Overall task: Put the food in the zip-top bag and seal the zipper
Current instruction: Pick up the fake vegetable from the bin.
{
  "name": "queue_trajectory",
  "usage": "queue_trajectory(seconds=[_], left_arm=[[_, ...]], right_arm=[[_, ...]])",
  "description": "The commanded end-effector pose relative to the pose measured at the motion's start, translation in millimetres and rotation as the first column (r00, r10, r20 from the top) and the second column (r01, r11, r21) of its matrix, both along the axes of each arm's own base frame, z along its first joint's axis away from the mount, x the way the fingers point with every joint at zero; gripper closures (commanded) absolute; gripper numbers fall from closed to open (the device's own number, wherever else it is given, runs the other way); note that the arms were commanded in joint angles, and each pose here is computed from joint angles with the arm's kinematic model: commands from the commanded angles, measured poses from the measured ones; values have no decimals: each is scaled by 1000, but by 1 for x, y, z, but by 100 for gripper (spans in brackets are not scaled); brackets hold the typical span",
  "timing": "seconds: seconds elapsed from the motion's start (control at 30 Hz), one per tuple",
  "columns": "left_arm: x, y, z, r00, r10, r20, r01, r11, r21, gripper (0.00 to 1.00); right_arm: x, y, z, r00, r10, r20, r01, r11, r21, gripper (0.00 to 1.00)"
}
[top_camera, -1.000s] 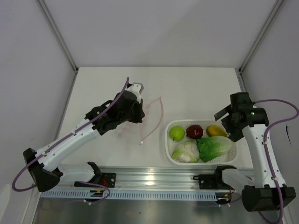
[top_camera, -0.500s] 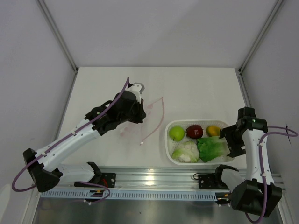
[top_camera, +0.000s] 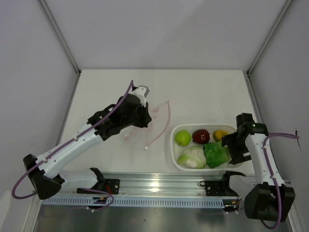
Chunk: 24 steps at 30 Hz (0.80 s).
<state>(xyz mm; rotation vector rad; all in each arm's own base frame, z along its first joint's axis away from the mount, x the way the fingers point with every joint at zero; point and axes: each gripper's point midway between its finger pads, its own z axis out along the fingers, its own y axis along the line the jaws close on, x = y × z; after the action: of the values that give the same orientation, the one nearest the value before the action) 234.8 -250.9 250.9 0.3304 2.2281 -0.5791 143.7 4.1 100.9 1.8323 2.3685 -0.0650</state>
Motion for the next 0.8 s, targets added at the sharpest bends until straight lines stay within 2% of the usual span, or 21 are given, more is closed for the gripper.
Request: queue_trajectory(seconds=[0.0,0.3,0.4,0.47,0.5,0.57,0.6,0.67,0.7,0.77], left_arm=[[0,3,12,999,3,33,-2,999,-35,100],[-2,5,12,999,5,33,-4,999,-36,99],[-3,6,10,1000,3,31,-2,1000,-31,99],[-3,6,10,1000,4,30,-3,1000,-30,99],[-3,6,11,1000,4,30,-3,1000,-30,100],[-3,6,8,1000,3,27,-2,1000,-26,100],[-2,6,10,1000,3,30,-2,1000,-28,99],[-2,5,8,1000,3,26,-2,1000,-25,99],[-2,5,8,1000,2,26,-1,1000,-25,99],[-2,5,5,1000,4,23,-3,1000,-22,99]], right_arm=[[13,-4,-6,998,-51,30,52,998,-33,11],[23,-9,-31,999,-45,12,46,995,-85,14],[24,-7,-37,999,-45,18,46,995,-85,19],[23,-5,-41,999,-48,20,50,995,-87,26],[22,-5,-42,999,-44,24,46,995,-90,37],[21,-6,-42,999,-43,24,46,994,-104,47],[21,-7,-40,999,-42,34,46,993,-111,56],[20,-9,-39,998,-43,38,48,991,-123,67],[19,-9,-37,998,-40,42,45,991,-125,76],[18,-10,-30,998,-35,54,42,991,-129,84]])
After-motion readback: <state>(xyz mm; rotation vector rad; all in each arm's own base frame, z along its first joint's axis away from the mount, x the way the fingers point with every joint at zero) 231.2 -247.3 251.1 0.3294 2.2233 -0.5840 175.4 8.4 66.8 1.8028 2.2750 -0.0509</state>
